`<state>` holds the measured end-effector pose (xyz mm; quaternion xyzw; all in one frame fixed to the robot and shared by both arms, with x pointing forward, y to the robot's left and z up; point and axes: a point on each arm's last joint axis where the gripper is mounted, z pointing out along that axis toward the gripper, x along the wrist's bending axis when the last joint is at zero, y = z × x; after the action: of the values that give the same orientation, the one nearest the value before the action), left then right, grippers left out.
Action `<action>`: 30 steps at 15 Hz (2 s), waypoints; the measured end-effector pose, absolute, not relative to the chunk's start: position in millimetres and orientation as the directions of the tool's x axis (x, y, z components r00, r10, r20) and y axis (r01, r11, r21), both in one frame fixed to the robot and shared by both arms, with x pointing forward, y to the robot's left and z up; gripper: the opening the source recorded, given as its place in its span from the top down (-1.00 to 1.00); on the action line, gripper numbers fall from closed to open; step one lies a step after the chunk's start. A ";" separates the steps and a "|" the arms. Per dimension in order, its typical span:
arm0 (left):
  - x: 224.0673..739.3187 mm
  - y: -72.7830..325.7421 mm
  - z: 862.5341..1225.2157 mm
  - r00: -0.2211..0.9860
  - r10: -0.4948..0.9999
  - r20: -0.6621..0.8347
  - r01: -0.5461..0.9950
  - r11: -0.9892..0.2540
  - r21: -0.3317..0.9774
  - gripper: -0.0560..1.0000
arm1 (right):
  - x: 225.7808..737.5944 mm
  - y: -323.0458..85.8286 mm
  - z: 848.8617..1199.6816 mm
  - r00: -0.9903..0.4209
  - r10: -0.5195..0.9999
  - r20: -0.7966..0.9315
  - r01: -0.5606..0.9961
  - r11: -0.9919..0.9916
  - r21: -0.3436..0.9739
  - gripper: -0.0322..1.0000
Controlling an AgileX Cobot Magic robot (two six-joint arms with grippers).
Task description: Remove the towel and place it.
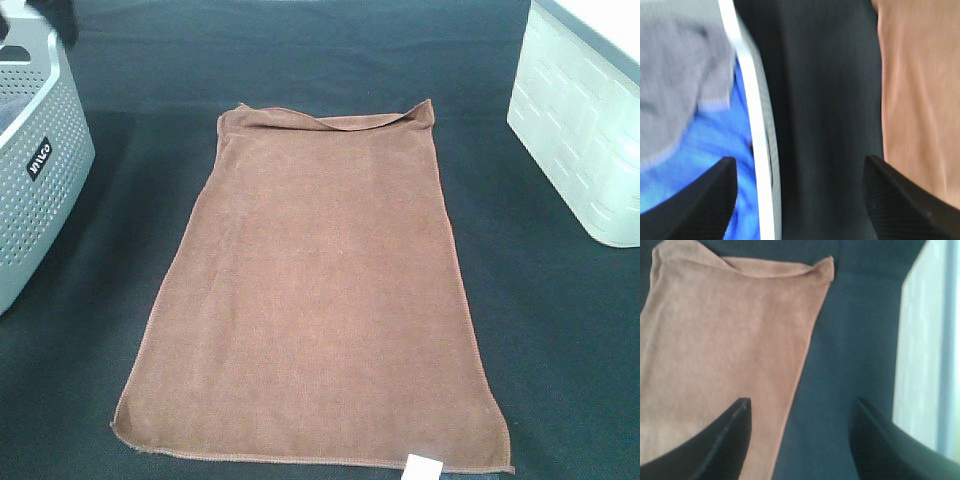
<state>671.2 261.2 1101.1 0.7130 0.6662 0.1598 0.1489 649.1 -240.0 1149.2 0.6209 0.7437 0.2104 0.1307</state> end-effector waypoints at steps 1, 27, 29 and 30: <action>653.8 262.5 1098.9 0.063 0.998 0.026 0.918 -0.068 0.390 -0.36 | 623.6 -245.4 1158.1 -0.188 0.981 0.043 0.873 0.147 0.465 -0.10; 275.4 299.5 1049.9 0.107 0.994 0.036 0.656 -0.098 0.748 -0.63 | 289.4 -287.5 1050.8 -0.197 0.980 0.015 0.835 0.159 0.527 -0.10; 254.4 299.8 1053.5 0.127 0.991 0.038 0.546 -0.102 0.831 -0.63 | 281.6 -288.3 1042.4 -0.222 0.975 -0.004 0.798 0.184 0.574 -0.10; 246.6 299.8 1054.1 0.131 0.991 0.032 0.504 -0.095 0.858 -0.63 | 278.4 -288.5 1043.7 -0.226 0.974 -0.009 0.776 0.185 0.603 -0.10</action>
<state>246.6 299.8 1054.1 0.6592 0.5671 0.3360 0.3619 278.4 -288.5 1043.7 0.5889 0.7431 0.2462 0.2010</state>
